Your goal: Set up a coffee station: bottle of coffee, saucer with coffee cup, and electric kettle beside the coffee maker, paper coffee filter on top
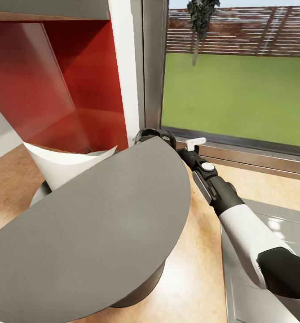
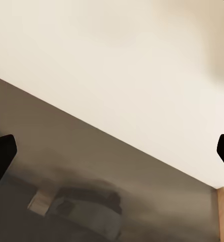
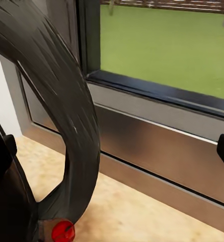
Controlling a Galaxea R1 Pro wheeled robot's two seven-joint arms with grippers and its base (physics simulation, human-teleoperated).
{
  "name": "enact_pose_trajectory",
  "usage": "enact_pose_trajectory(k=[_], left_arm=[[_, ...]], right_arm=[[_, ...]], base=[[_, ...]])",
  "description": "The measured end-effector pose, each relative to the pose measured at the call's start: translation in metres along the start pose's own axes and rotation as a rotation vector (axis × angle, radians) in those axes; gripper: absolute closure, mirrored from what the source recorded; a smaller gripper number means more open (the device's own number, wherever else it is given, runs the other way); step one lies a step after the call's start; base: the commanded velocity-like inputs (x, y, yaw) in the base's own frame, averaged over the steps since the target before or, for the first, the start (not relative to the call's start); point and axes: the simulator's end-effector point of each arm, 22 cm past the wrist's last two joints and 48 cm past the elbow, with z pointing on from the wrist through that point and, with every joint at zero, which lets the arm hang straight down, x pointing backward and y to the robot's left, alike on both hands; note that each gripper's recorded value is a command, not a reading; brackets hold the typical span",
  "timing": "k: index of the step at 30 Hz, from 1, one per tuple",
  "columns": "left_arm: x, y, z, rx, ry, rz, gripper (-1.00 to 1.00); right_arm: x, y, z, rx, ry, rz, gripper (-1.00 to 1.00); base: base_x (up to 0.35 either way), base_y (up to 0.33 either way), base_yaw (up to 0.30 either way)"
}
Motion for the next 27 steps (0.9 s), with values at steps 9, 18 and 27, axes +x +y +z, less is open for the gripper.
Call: enact_pose_trajectory(k=[9,18,27], left_arm=[[0.0,0.0,0.0,0.0,0.001,0.0,-1.0],[0.0,0.0,0.0,0.0,0.001,0.0,-1.0],[0.0,0.0,0.0,0.0,0.002,0.0,-1.0]], right_arm=[[0.0,0.0,0.0,0.0,0.0,0.0,-1.0],[0.0,0.0,0.0,0.001,0.0,0.001,-1.0],[0.002,-0.01,-0.001,0.012,0.003,-0.01,-1.0]], base=[[0.012,0.0,0.0],[0.021,0.0,0.0],[0.013,0.0,0.0]])
